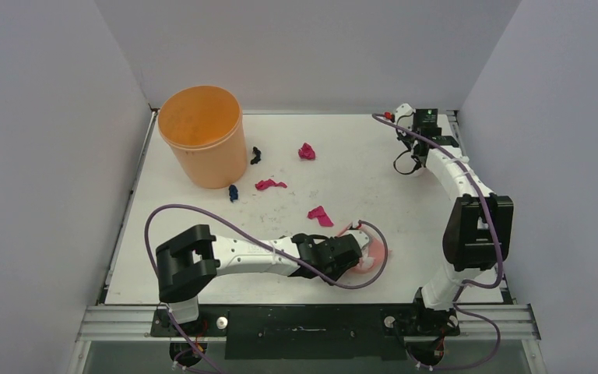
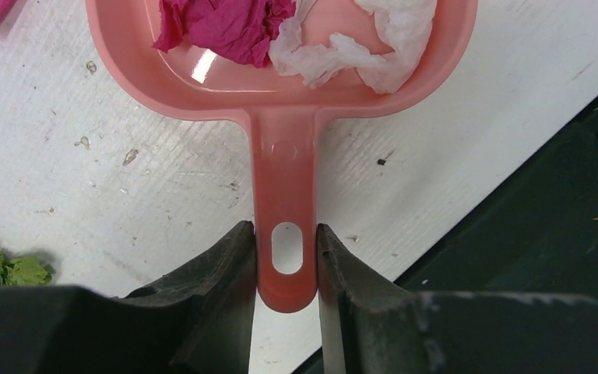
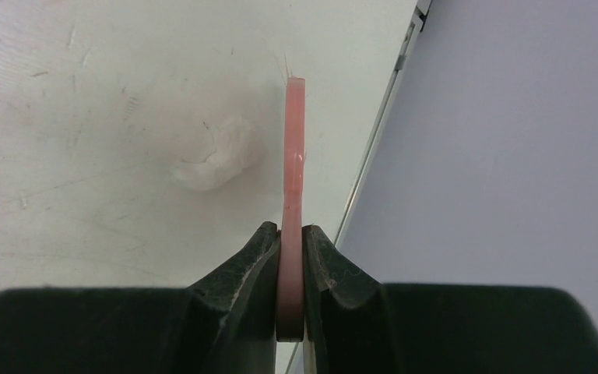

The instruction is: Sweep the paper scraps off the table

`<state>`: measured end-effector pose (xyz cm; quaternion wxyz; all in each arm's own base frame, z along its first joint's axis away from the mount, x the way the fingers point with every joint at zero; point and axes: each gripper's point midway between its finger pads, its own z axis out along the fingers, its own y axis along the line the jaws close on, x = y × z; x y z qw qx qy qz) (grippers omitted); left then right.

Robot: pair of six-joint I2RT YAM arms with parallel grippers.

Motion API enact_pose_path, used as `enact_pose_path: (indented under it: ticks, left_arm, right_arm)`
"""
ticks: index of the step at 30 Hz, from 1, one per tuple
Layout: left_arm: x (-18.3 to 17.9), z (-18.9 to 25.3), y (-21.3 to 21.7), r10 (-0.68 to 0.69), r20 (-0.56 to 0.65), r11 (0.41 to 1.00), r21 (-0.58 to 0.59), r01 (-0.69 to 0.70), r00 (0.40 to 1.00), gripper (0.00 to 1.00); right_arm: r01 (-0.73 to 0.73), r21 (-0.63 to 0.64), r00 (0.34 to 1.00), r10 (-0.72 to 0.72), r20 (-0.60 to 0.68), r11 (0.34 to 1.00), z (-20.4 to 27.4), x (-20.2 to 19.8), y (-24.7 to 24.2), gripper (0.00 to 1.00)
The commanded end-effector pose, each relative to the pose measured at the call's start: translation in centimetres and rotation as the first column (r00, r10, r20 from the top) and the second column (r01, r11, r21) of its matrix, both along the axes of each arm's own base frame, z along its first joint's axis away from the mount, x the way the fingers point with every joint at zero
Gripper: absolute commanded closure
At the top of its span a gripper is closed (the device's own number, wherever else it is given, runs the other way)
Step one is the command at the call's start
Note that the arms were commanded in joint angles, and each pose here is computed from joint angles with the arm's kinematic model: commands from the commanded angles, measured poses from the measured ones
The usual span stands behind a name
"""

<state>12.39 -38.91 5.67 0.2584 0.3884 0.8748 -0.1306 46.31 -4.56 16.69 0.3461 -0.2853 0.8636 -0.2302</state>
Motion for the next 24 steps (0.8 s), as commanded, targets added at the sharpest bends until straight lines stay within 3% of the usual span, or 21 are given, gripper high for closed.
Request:
enact_pose_path:
  ticks: [1,5,7,13,19,24]
  left_arm:
    - [0.7,0.7,-1.7,-0.039,0.065,0.997,-0.071,0.043,0.997,0.87]
    - [0.7,0.4,-1.9,-0.043,0.084,0.994,-0.101,0.051,0.996,0.64]
    - [0.6,0.1,-1.6,-0.044,0.089,0.993,-0.104,0.053,0.995,0.60]
    - [0.4,-0.5,-1.3,-0.063,0.105,0.988,-0.136,0.077,0.992,0.60]
    - [0.5,-0.1,-1.7,-0.074,0.133,0.979,-0.181,0.097,0.988,0.70]
    - [1.0,0.2,-1.8,-0.059,0.162,0.977,-0.194,0.090,0.985,0.66]
  right_arm:
    - [0.029,0.004,0.990,-0.030,0.137,1.000,4.5,2.2,-1.4,0.95]
    - [0.024,0.016,0.992,-0.026,0.122,1.000,4.1,2.4,-2.2,0.95]
    - [0.020,0.025,0.994,-0.022,0.104,0.999,3.6,2.4,-3.0,0.95]
    - [-0.002,0.063,0.998,-0.002,0.059,0.998,1.8,3.0,-3.9,0.95]
    - [-0.051,0.114,0.999,0.049,0.015,0.992,0.0,3.0,-2.9,0.95]
    - [-0.054,0.140,0.998,0.056,-0.015,0.989,-1.2,2.8,-2.5,0.95]
